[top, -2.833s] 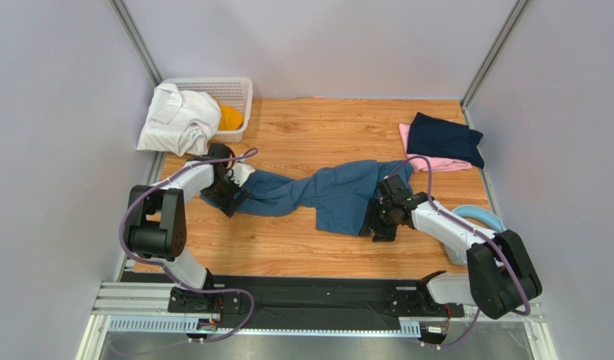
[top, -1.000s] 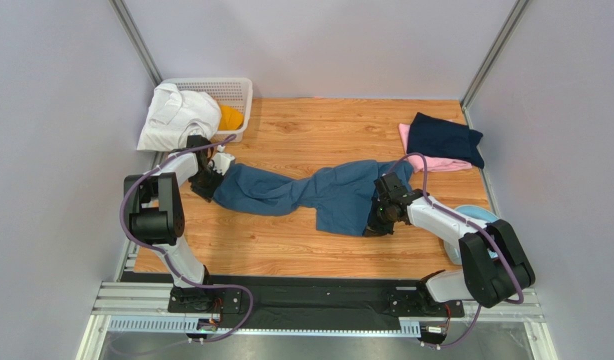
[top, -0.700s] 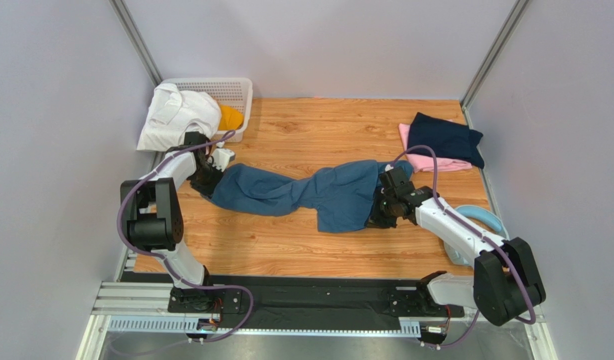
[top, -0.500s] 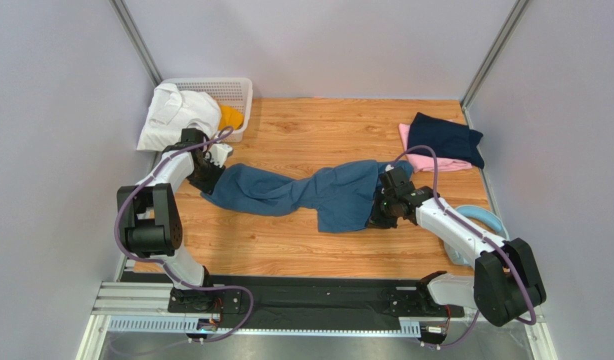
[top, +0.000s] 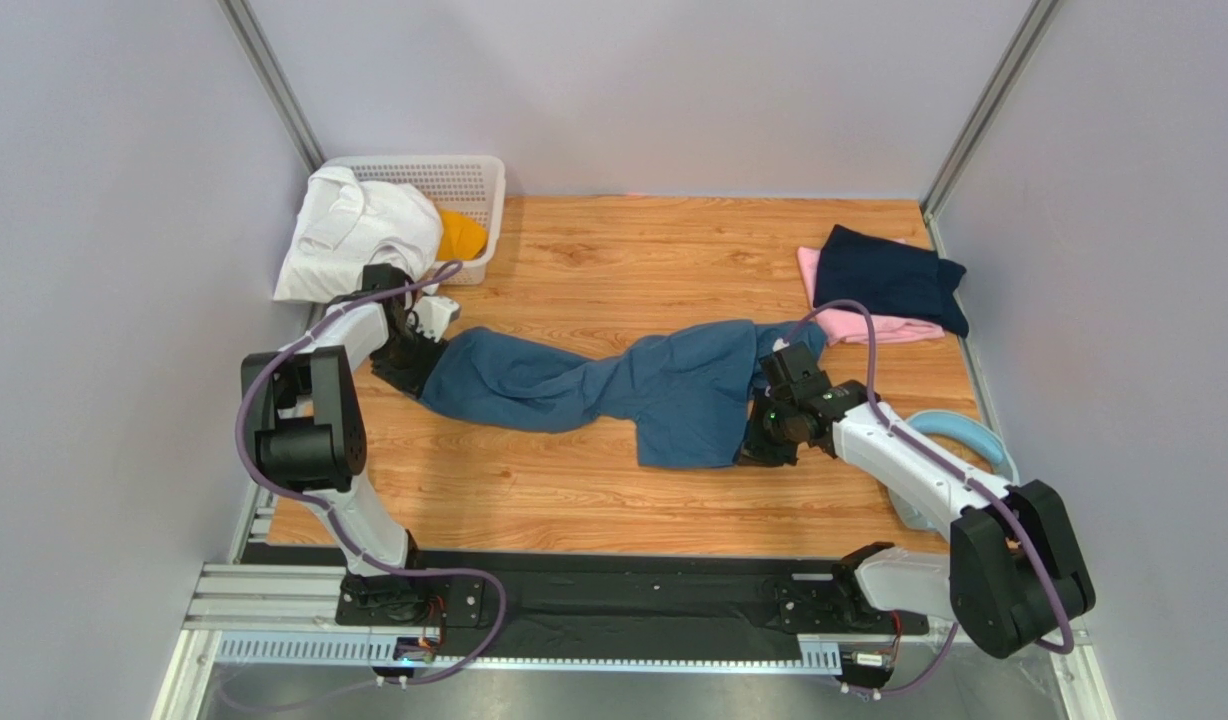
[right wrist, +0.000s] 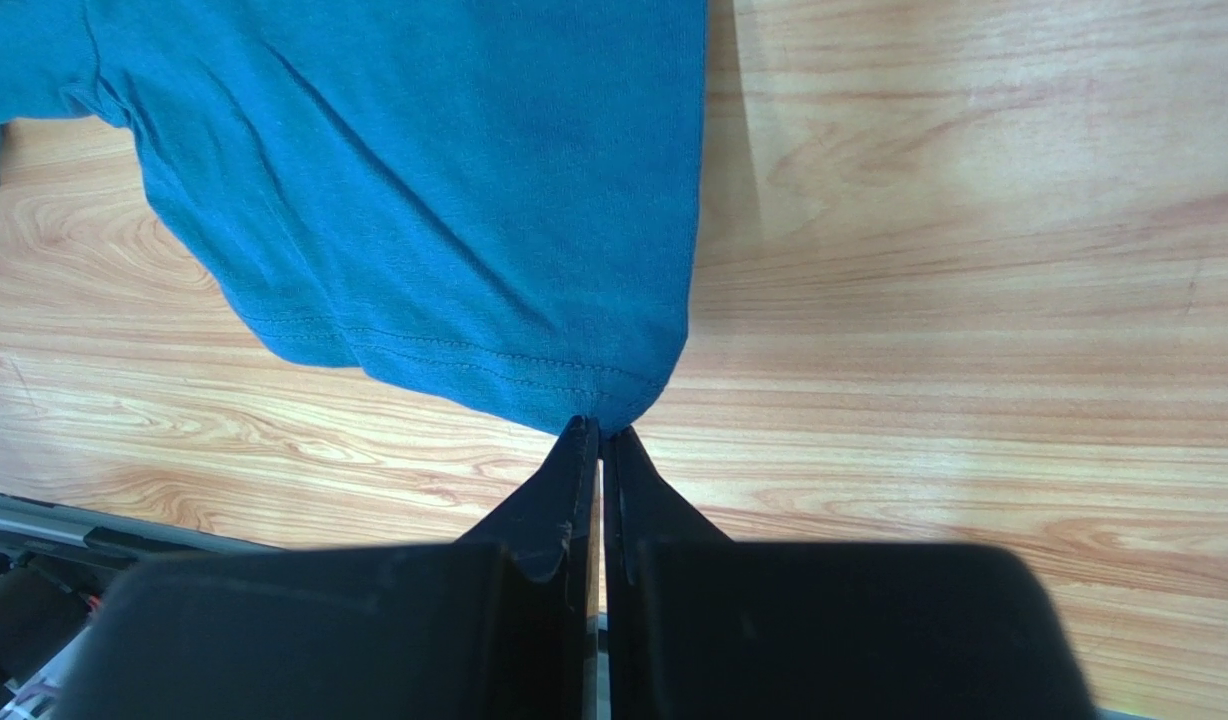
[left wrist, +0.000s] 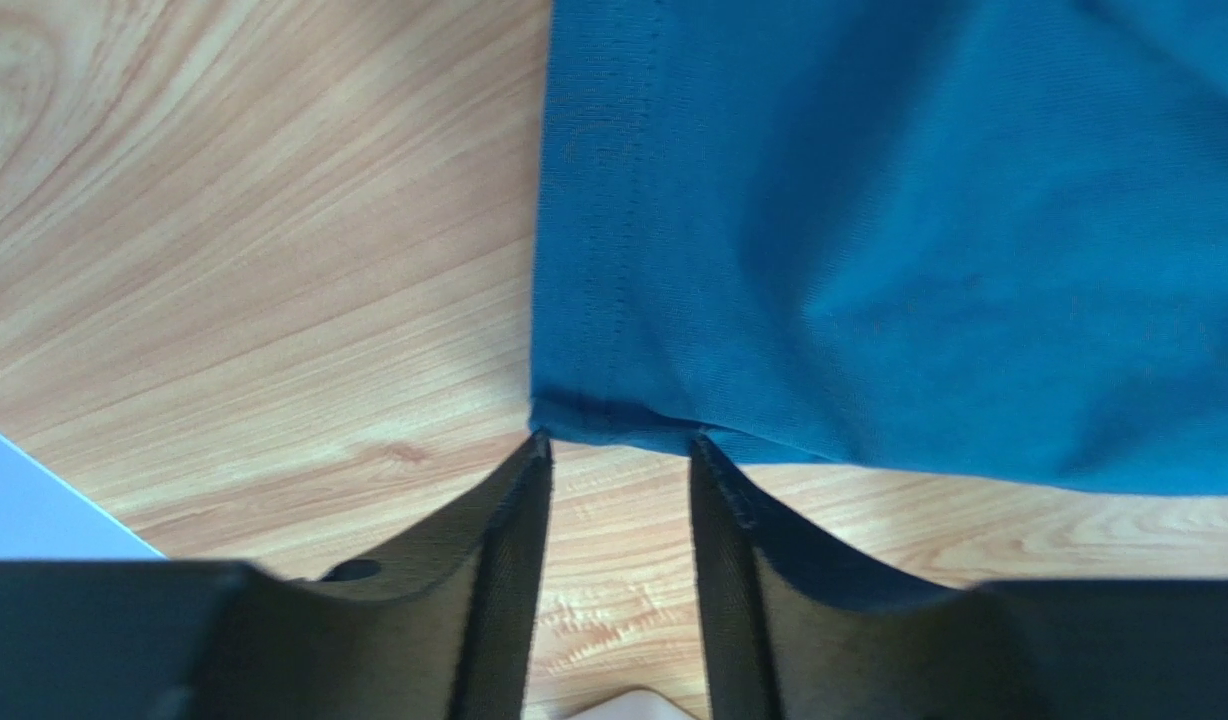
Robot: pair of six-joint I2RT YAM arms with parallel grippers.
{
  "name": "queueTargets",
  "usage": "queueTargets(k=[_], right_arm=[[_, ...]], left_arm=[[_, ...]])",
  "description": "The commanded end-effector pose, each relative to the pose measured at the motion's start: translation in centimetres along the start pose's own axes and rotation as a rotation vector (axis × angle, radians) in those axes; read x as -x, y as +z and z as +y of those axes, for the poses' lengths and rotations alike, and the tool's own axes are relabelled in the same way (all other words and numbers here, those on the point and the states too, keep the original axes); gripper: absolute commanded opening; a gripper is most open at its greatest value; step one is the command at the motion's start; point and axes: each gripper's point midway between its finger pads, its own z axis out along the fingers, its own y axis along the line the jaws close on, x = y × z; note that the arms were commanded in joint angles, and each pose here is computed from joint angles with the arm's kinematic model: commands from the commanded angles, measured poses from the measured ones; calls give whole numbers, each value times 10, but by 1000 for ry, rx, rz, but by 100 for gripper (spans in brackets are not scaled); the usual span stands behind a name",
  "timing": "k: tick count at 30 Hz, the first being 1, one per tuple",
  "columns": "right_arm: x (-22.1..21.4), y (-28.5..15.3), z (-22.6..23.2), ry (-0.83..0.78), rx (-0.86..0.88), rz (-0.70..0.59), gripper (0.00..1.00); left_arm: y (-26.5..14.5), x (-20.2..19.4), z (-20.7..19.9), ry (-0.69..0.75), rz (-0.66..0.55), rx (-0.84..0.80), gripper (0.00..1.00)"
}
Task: Fold and stack the t-shirts
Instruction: Flatten out the tshirt
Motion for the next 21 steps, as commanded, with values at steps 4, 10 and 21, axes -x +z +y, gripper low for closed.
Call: queueTargets(k=[4, 10, 21], right_arm=[[3, -3, 3, -3, 25, -35, 0], [3, -4, 4, -2, 28, -38, 0], [3, -3, 4, 2, 32, -35, 0]], left_arm=[[2, 7, 18, -21, -29, 51, 53], [4, 10, 18, -33, -37, 40, 55], [16, 10, 10, -53, -23, -10, 34]])
